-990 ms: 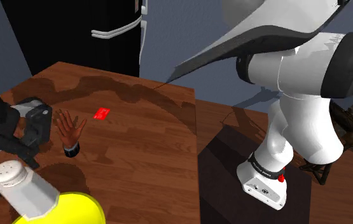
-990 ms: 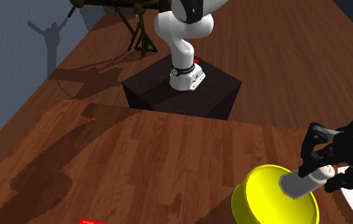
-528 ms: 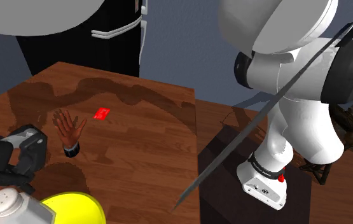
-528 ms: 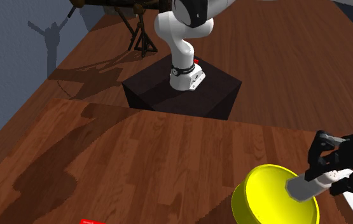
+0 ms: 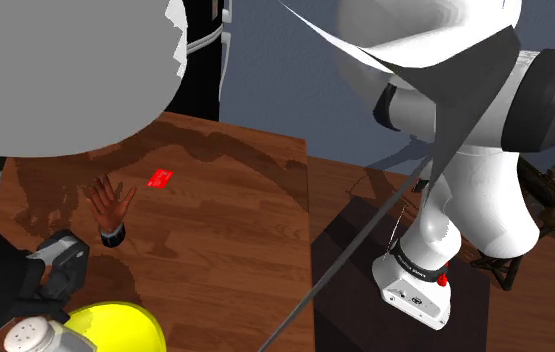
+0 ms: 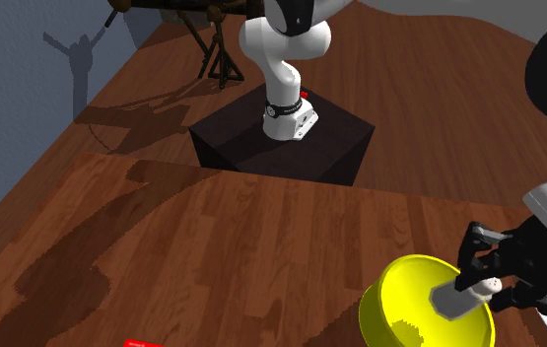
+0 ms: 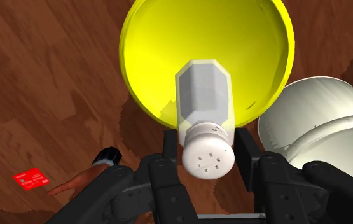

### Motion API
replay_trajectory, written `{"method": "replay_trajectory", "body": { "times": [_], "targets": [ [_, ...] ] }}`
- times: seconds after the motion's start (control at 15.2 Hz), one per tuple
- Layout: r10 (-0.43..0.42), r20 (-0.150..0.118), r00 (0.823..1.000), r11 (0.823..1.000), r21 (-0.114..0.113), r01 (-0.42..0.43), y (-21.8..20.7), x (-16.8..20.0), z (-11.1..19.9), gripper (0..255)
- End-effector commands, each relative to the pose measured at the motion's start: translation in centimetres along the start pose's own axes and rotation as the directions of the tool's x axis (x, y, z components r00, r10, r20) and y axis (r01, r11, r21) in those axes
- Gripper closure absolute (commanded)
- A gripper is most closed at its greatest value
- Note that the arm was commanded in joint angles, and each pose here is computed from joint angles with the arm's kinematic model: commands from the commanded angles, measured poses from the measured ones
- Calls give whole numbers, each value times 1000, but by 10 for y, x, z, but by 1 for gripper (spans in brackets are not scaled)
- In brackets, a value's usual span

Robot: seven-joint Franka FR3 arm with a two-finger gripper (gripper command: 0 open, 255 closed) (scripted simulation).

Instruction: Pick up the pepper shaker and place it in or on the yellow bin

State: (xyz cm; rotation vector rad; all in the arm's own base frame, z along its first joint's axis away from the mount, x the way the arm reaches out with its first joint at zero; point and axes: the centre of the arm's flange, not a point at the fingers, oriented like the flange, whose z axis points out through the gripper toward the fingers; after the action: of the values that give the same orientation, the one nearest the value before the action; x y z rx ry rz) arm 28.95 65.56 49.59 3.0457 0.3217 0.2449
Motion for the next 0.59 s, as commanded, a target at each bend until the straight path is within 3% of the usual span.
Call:
{"method": "replay_trajectory", "body": {
  "times": [0.0,0.33,0.53],
  "targets": [
    [0,0,1000,1000,1,0,-1,-3,11,255],
    [0,0,1000,1000,1,0,-4,-7,39,255],
    [0,0,1000,1000,1,0,-4,-7,39,255]
  ]
}}
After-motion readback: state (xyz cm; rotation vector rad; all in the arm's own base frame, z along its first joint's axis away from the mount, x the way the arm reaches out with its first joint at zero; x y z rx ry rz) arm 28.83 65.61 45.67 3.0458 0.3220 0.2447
